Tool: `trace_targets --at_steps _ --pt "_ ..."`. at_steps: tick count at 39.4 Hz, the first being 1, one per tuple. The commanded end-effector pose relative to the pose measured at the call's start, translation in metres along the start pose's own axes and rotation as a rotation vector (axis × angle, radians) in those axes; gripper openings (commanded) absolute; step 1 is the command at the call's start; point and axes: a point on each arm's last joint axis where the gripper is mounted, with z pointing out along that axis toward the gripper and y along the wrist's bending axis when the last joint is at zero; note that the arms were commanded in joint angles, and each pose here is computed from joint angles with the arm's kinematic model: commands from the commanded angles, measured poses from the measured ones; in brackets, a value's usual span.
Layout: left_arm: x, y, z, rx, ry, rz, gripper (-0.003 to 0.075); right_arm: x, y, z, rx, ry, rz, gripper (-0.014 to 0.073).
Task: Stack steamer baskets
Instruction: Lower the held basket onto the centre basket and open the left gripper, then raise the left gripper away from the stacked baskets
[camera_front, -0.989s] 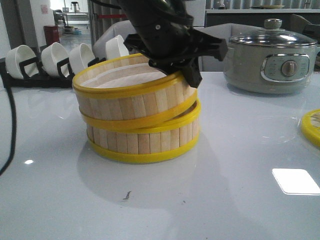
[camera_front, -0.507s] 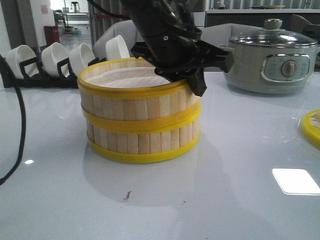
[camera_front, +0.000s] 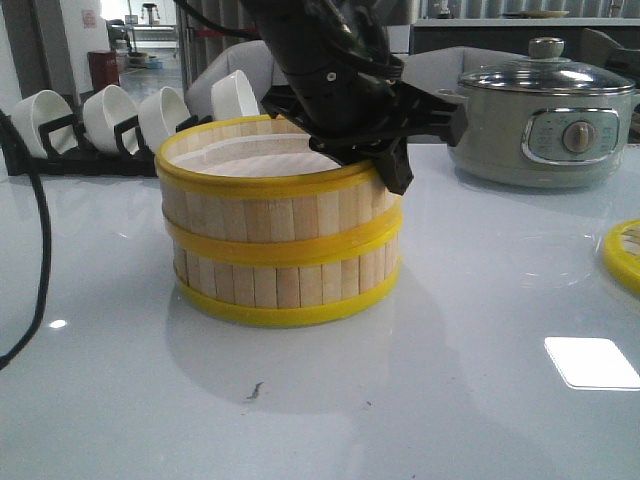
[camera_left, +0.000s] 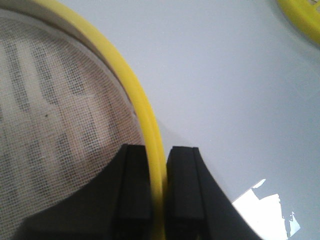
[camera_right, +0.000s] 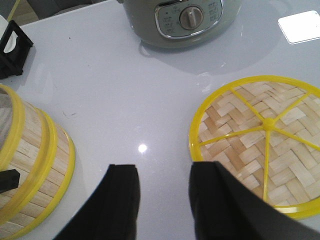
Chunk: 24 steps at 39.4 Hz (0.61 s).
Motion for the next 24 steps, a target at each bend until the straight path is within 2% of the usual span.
trace_targets --at_steps 1,11,18,24 --pt "-0.027 -0.007 -0.033 0.014 -0.155 0.020 0.0109 -0.018 0.004 -0.008 -0.014 -0.113 -0.014 0.0375" --pt "-0.029 -0.006 -0.036 0.005 -0.150 0.032 0.0307 -0.018 0.004 -0.008 -0.014 -0.114 -0.014 0.0375" --pt "-0.033 -0.006 -0.044 0.005 -0.169 0.034 0.0319 -0.018 0.004 -0.008 -0.014 -0.114 -0.014 0.0375" --pt "-0.058 -0.008 -0.082 0.000 -0.286 0.051 0.0319 -0.018 0.004 -0.008 -0.014 -0.113 -0.014 0.0375"
